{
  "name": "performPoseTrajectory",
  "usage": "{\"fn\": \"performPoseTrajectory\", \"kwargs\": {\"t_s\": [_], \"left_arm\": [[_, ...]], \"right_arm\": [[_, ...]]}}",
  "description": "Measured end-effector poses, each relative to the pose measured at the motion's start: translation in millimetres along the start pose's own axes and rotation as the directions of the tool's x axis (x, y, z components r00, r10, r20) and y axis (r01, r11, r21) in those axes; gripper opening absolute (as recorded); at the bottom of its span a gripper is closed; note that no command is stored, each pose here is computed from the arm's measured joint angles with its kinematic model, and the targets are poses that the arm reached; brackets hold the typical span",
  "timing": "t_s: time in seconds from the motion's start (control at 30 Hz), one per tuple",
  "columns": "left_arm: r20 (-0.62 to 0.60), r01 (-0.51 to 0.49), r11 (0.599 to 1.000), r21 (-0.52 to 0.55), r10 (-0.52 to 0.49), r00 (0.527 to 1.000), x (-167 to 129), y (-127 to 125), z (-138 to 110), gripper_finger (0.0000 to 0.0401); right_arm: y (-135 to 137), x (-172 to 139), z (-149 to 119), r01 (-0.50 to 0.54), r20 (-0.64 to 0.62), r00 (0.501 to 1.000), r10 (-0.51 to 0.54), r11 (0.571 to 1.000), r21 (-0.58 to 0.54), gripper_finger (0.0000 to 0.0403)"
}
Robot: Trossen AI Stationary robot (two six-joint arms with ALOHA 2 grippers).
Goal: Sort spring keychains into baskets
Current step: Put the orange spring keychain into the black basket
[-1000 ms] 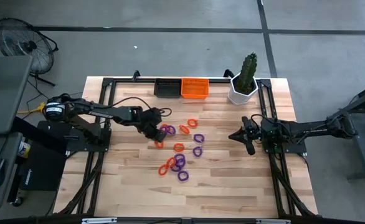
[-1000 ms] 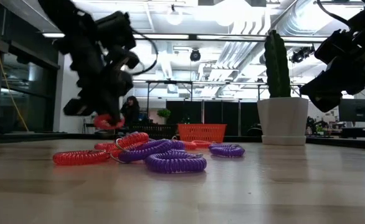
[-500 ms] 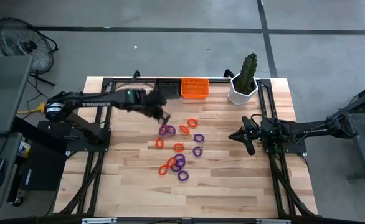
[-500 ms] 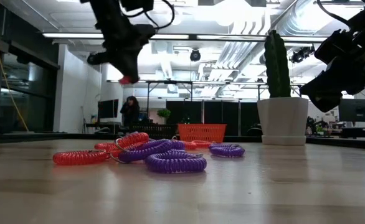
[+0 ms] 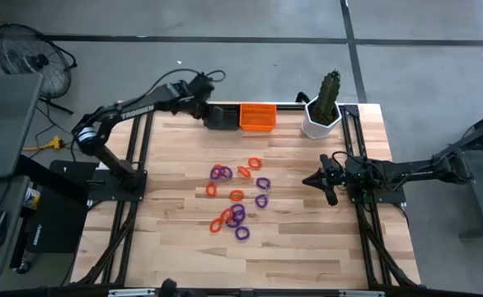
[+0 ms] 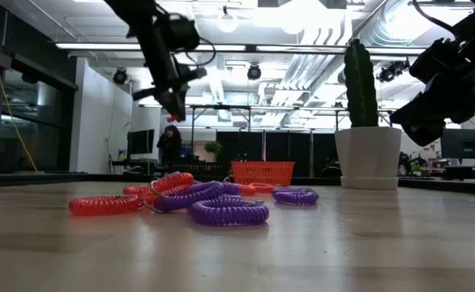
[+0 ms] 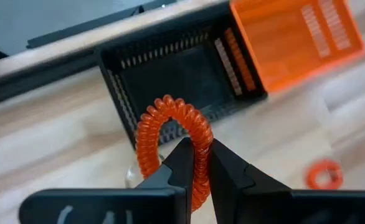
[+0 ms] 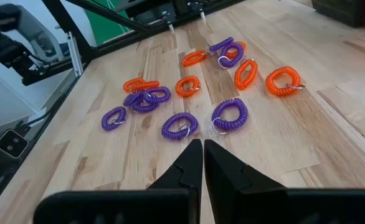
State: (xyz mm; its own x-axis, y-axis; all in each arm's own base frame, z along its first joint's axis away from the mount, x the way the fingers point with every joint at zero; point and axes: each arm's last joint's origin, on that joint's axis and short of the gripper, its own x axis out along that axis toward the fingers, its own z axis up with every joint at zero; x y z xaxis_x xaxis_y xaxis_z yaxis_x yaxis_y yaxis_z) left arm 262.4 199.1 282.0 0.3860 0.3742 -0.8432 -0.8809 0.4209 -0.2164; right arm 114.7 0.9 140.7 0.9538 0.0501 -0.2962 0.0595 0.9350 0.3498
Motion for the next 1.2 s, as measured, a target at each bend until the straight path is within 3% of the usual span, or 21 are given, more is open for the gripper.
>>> {"fn": "performPoseTrajectory", "kwargs": {"t_s": [0.27,0.53,1.0,1.2], "left_arm": [[-0.058,-0.023,1.0,-0.003,0.023,0.998,47,0,22,0.003],[-0.081,-0.027,0.999,0.021,0.028,0.996,72,-9,32,0.004],[-0.076,-0.036,0.998,0.048,0.04,0.996,74,-8,33,0.0044],[-0.073,-0.043,0.998,0.055,0.047,0.996,74,-8,33,0.0088]], "right_arm": [[0,0,0,0.0,0.0,1.0,0.0,1.0,0.0,0.0012],[0,0,0,0.0,0.0,1.0,0.0,1.0,0.0,0.0012],[0,0,0,0.0,0.0,1.0,0.0,1.0,0.0,0.0012],[0,0,0,0.0,0.0,1.0,0.0,1.0,0.0,0.0012]]}}
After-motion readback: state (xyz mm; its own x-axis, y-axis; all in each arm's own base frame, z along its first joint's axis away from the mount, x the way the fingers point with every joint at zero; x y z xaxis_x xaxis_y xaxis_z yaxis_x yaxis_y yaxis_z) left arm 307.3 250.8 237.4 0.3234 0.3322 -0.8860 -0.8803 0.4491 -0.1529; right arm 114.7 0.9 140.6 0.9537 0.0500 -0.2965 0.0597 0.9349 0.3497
